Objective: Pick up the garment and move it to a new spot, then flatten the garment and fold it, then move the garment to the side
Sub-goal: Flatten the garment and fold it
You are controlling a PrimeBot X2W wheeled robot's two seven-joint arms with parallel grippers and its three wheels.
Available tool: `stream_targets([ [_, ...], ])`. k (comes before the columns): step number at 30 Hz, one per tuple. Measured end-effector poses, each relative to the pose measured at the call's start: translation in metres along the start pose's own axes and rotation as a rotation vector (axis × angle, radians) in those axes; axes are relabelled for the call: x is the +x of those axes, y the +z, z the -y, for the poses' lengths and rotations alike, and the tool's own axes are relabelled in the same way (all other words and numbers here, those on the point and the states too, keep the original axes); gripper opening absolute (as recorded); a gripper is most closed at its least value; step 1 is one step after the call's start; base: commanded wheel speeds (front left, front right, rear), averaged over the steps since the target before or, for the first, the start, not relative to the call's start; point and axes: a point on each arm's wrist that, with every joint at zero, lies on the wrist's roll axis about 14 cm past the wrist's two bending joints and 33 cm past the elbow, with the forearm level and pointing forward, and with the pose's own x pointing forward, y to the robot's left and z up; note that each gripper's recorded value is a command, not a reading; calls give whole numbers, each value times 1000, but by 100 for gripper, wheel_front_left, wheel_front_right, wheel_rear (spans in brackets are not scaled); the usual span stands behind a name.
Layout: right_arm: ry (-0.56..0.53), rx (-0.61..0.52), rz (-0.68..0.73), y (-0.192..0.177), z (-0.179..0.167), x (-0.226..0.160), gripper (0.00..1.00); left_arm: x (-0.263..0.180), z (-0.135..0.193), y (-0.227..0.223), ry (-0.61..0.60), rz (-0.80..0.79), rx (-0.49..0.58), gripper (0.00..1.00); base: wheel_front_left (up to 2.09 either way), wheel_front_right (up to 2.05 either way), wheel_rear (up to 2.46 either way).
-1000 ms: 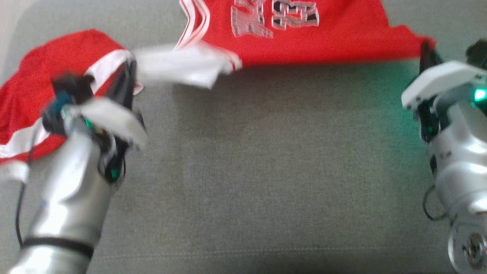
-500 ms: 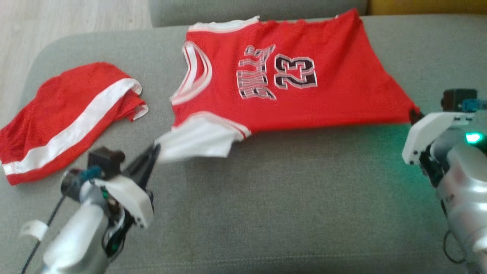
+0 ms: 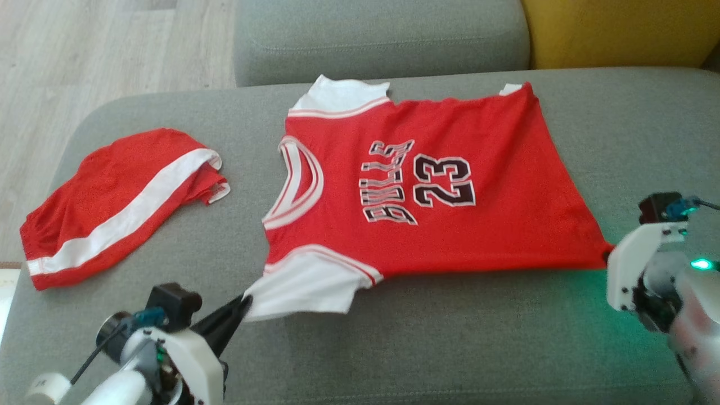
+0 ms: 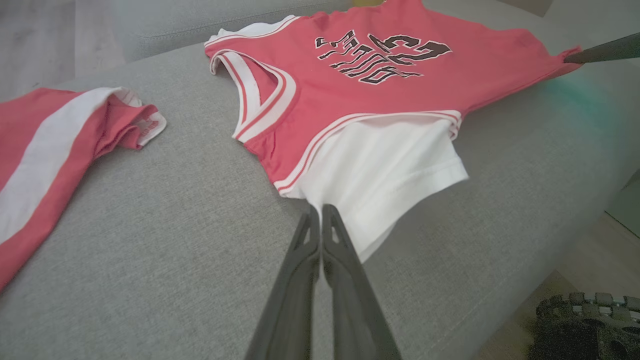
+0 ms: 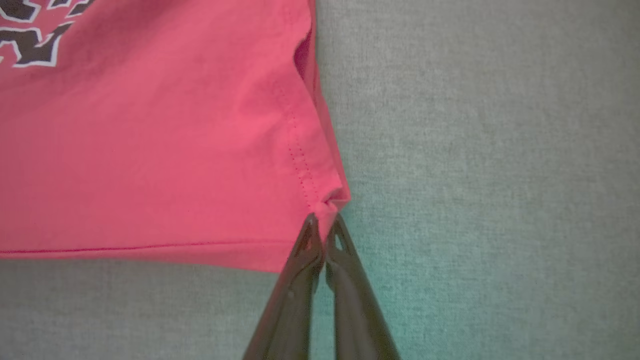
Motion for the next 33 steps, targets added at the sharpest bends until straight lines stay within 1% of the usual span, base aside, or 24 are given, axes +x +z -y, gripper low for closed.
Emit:
stream_targets([
  [8,45,-15,-109,-24,7,-17,0,-26,12,-4,-25,-48,-19,0,0,0,0],
  [15,89,-7,-273,-61,5,-32,0,-51,26,-18,-55,-136,-40,0,0,0,0],
  [17,96,-14,-290,-65,4,-34,0,-54,27,-17,-53,-140,-37,0,0,0,0],
  [21,88,-20,-260,-55,8,-34,0,-51,25,-9,-45,-122,-34,0,0,0,0],
  [26,68,-37,-232,-43,11,-30,0,-39,18,2,-44,-111,26,0,0,0,0],
  [27,61,-48,-215,-32,10,-28,0,-32,12,10,-41,-100,57,0,0,0,0],
  [31,40,-71,-169,-6,10,-22,0,-17,-1,21,-35,-102,121,0,0,0,0],
  [33,27,-88,-161,3,11,-18,0,-7,-6,26,-37,-103,137,0,0,0,0],
])
